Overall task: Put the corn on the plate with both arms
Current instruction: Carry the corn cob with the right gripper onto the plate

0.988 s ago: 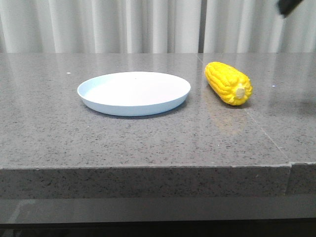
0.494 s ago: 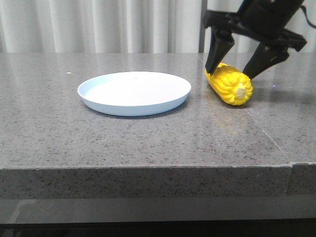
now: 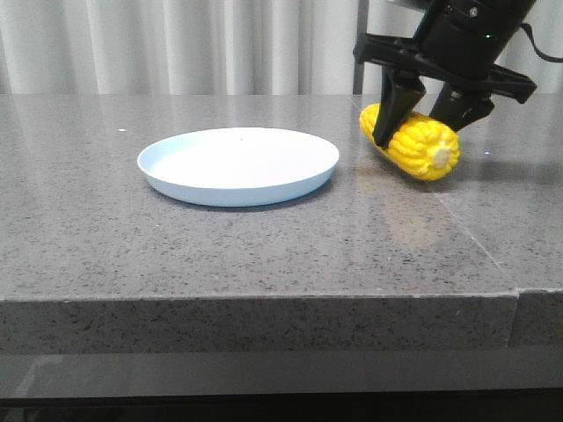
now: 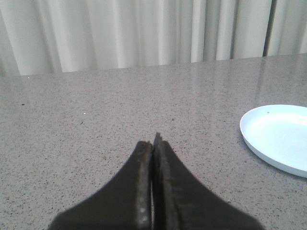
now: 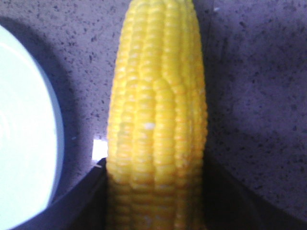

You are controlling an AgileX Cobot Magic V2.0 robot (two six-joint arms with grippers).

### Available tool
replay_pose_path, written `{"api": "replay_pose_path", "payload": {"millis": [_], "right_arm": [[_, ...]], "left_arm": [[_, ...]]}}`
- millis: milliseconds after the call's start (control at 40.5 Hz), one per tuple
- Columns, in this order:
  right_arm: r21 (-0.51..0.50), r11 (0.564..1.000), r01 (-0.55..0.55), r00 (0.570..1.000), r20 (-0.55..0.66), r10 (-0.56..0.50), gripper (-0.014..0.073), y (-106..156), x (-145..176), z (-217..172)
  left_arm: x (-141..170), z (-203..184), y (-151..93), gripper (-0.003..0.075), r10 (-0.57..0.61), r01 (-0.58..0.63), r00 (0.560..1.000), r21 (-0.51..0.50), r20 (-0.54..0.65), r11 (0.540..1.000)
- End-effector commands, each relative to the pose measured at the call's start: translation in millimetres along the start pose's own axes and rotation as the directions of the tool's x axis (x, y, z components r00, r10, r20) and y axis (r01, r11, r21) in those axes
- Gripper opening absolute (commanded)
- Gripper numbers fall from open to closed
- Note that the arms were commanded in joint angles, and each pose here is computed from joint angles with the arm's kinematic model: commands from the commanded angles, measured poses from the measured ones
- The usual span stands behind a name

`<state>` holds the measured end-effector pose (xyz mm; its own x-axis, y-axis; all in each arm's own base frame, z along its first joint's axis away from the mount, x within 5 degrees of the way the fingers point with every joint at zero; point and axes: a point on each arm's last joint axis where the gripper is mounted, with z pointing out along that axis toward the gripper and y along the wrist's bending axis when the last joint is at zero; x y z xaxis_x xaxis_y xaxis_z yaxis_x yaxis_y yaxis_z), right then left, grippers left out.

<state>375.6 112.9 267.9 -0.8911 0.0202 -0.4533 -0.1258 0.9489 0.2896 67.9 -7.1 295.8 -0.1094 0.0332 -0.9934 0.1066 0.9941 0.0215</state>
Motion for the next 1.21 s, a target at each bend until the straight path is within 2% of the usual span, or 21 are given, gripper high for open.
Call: {"api": "replay_pose_path", "payload": {"millis": [0, 247, 519, 766, 939, 1186], "right_arm": [[-0.051, 0.999, 0.017, 0.991, 0.136, -0.010, 0.0111, 14, -17, -42], [-0.202, 0.979, 0.013, 0.975, 0.218, 0.032, 0.0111, 49, -24, -73], [-0.384, 0.923, 0.017, 0.973, 0.219, 0.073, 0.0111, 109, -11, -60], [-0.402, 0.915, 0.018, 0.989, 0.141, 0.042, 0.0111, 137, 6, -24], [-0.385, 0.923, -0.027, 0.992, 0.105, 0.073, 0.0111, 135, 6, -4], [-0.366, 0.930, -0.032, 0.995, 0.077, 0.065, 0.0123, 133, 9, 9]], "left_arm": [[-16, -2, 0, -0.0020, 0.000, 0.000, 0.995, 0.000, 0.100, 1.000], [-16, -2, 0, -0.0020, 0.000, 0.000, 0.995, 0.000, 0.100, 1.000], [-16, -2, 0, -0.0020, 0.000, 0.000, 0.995, 0.000, 0.100, 1.000], [-16, -2, 0, -0.0020, 0.000, 0.000, 0.995, 0.000, 0.100, 1.000], [-16, -2, 0, -0.0020, 0.000, 0.000, 0.995, 0.000, 0.100, 1.000], [-16, -2, 0, -0.0020, 0.000, 0.000, 0.995, 0.000, 0.100, 1.000]]}}
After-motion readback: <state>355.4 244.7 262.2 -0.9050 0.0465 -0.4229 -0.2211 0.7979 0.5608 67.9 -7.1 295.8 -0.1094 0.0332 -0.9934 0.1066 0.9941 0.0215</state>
